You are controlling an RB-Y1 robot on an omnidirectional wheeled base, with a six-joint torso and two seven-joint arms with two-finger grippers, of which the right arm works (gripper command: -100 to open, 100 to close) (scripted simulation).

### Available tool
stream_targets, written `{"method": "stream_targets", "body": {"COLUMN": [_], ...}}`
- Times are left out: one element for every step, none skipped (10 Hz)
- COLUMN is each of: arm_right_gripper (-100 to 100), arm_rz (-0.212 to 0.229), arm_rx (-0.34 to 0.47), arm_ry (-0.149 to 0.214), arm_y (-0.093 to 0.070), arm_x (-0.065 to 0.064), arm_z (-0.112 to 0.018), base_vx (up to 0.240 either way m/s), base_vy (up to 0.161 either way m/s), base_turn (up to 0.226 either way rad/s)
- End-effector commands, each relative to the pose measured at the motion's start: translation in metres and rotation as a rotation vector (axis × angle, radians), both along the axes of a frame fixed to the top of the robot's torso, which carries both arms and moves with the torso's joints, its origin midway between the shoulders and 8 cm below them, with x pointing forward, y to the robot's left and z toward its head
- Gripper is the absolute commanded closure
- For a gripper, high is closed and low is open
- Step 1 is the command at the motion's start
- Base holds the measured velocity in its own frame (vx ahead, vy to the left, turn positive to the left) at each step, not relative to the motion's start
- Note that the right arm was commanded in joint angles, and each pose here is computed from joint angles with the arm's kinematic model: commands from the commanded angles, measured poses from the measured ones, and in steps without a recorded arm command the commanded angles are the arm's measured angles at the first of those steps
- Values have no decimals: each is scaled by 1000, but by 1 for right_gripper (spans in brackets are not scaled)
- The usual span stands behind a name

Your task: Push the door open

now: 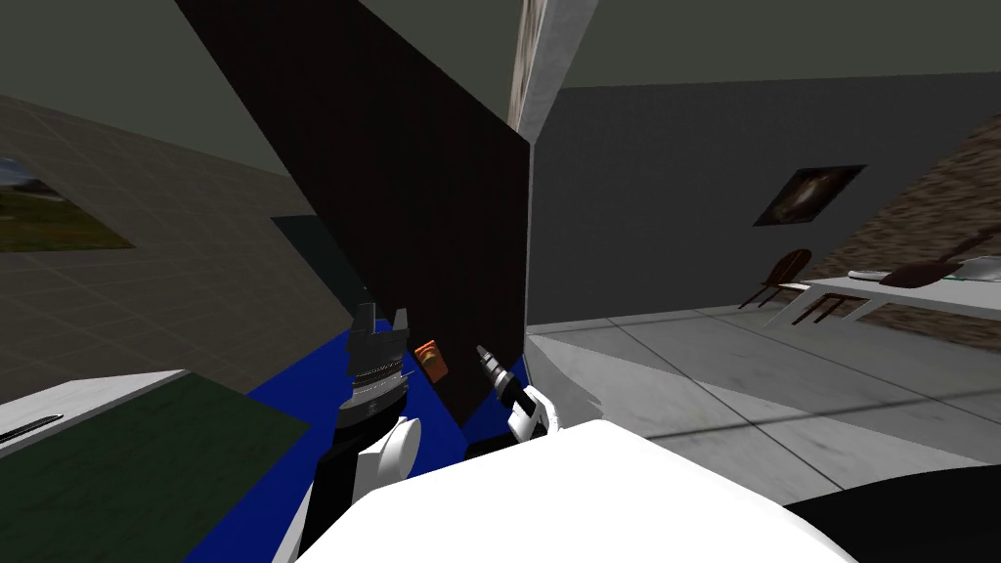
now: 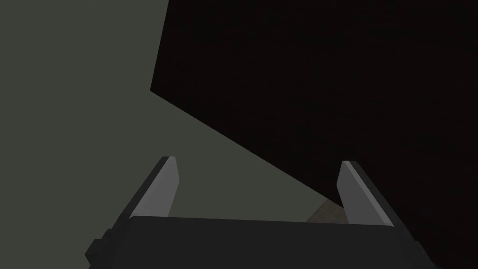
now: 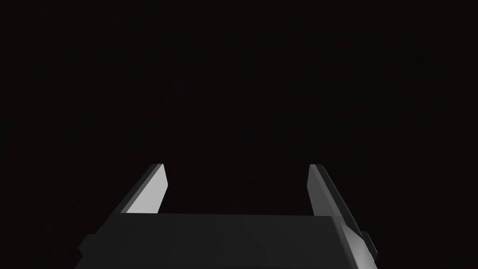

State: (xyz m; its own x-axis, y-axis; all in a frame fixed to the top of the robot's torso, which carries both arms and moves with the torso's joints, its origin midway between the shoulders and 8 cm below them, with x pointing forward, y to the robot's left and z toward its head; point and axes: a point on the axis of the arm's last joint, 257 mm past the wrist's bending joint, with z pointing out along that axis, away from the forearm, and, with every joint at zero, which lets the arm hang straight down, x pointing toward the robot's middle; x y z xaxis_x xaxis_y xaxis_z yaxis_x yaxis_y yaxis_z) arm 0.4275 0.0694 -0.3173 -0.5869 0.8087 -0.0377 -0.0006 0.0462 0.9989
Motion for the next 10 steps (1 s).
{"method": "stream_targets", "body": {"arm_right_gripper": [-100, -100, -100, -100, -100, -100, -100, -100, -100, -100], "arm_rz": [8, 13, 18, 22, 26, 29, 33, 34, 35, 37], "arm_rx": [7, 12, 18, 23, 29, 34, 39, 41, 44, 46], "arm_ry": [0, 1, 1, 1, 2, 2, 2, 3, 3, 3], "arm_y": [9, 14, 20, 25, 30, 35, 39, 40, 43, 44], "arm_x": [6, 9, 12, 14, 15, 17, 18, 18, 19, 19], "arm_z": [4, 6, 9, 11, 14, 16, 18, 19, 20, 21], "base_vx": [-124, -146, -144, -158, -173, -165, -160, -192, -168, -152], "base_vy": [-5, 20, 47, 77, 61, 66, 100, 136, 115, 113], "base_turn": [-55, -65, -66, -52, -42, -30, -28, 10, 0, 4]}}
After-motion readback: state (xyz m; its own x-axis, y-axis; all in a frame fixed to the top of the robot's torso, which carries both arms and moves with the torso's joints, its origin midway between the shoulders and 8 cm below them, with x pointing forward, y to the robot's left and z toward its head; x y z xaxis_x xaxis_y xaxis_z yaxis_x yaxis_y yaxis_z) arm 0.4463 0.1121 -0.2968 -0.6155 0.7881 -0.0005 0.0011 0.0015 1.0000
